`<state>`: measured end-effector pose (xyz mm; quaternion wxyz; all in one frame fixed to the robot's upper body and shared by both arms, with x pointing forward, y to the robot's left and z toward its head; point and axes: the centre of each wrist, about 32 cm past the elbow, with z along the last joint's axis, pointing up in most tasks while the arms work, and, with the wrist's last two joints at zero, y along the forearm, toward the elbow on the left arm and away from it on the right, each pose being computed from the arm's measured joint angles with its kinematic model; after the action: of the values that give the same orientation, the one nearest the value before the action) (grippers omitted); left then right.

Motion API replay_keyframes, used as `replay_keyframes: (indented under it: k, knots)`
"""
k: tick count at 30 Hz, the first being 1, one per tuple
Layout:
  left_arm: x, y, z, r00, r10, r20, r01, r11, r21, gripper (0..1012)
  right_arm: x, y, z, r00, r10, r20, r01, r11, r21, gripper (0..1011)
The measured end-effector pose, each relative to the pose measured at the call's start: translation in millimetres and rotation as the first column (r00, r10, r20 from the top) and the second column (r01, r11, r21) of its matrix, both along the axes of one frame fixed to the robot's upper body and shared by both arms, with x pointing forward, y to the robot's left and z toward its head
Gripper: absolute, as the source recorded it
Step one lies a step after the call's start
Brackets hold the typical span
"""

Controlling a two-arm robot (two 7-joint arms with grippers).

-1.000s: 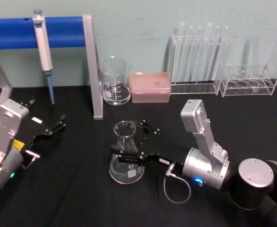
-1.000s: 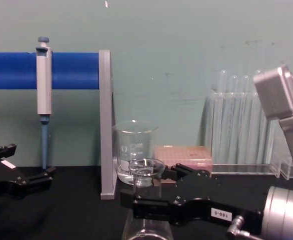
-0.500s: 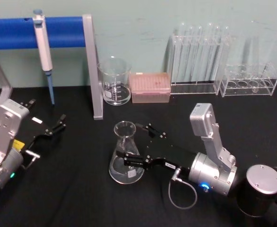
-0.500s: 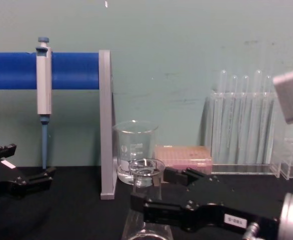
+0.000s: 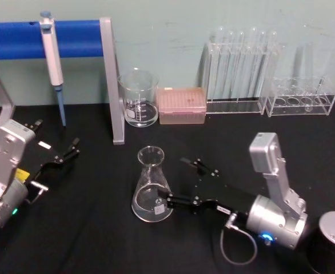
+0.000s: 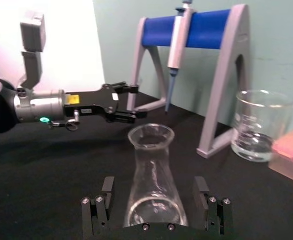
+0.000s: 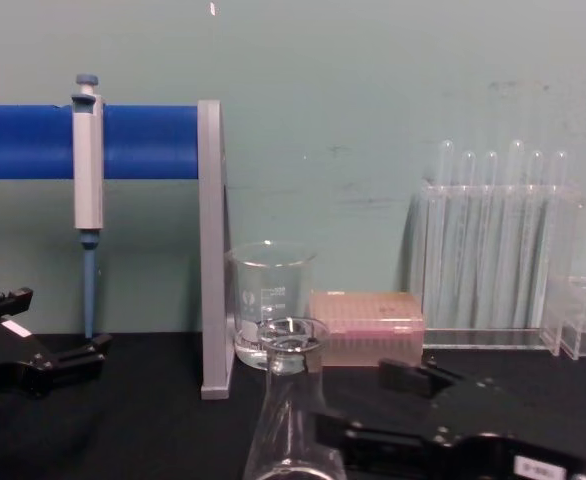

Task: Grasp the erlenmeyer flask with one hand, shake it three times, then place it back.

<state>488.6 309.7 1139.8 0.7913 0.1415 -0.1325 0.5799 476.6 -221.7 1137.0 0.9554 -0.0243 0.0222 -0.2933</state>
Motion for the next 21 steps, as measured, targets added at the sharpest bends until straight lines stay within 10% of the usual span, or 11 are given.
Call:
replay_keyframes:
  k: [21]
  knots:
    - [0.0,0.0,0.0,1.0000,0.000,0.000,0.000,1.0000,0.000,1001,-5.6,-30.0,2.1,0.954,-0.297,0.050,0.298,0.954,-0.032,1000]
